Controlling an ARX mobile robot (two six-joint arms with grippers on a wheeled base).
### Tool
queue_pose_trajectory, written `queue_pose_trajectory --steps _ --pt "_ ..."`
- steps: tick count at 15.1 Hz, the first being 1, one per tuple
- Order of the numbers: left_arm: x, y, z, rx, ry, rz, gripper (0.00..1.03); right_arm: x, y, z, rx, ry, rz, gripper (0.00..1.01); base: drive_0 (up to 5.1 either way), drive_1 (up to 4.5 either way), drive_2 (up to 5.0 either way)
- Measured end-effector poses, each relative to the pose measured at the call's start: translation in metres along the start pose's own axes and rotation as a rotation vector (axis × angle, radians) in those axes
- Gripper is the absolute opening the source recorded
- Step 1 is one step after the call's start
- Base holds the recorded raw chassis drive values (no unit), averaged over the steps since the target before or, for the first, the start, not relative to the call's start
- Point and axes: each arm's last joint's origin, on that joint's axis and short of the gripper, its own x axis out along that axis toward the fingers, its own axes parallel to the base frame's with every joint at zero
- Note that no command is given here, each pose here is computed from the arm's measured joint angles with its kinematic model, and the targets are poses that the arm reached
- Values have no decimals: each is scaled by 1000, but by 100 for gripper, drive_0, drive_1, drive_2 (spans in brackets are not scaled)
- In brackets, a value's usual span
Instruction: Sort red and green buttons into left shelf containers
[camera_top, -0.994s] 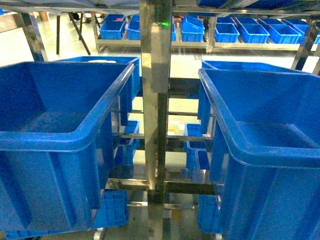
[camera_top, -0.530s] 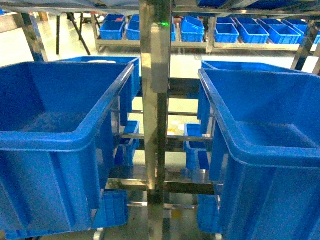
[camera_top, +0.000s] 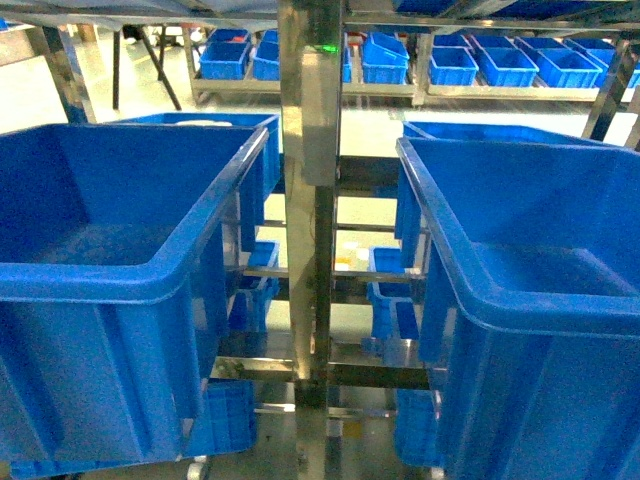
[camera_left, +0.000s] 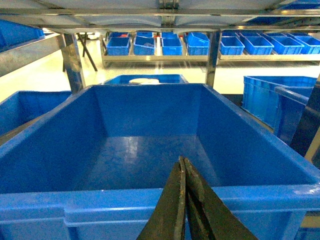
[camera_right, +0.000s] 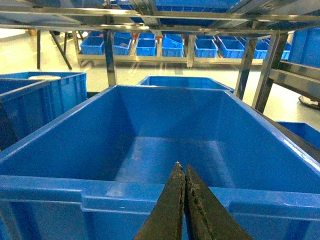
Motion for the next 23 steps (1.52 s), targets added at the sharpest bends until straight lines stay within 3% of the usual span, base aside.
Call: queue_pose_trajectory --steps 1,2,6,11,13,14,16,17,22,23 --pt "-3 0 -2 0 0 0 2 -2 0 -4 0 -29 0 2 0 0 0" --pt "-6 0 -4 0 1 0 2 -4 0 -7 0 1 0 2 0 0 0" --pt "-14 0 -12 0 -19 -1 2 -11 0 -6 0 -11 -1 2 0 0 0" --pt "-22 0 -12 0 -19 0 2 -17 0 -6 0 -15 -1 2 0 0 0" --pt "-25 0 -12 0 -24 0 2 -27 0 -12 -1 31 0 2 0 0 0" --pt "-25 0 -12 0 -21 0 2 -29 0 -7 -2 -28 1 2 0 0 0" --pt "-35 0 -18 0 18 -2 2 -28 0 -9 -2 -6 -1 2 0 0 0" --pt "-37 0 -13 -1 -29 0 2 -28 0 -10 -2 -3 -2 2 0 0 0" --pt "-37 0 -15 -2 -11 0 2 -28 0 -10 -3 -5 -2 2 0 0 0" --pt "-37 0 -15 -3 -12 0 6 -28 0 -10 -3 -5 -2 3 0 0 0"
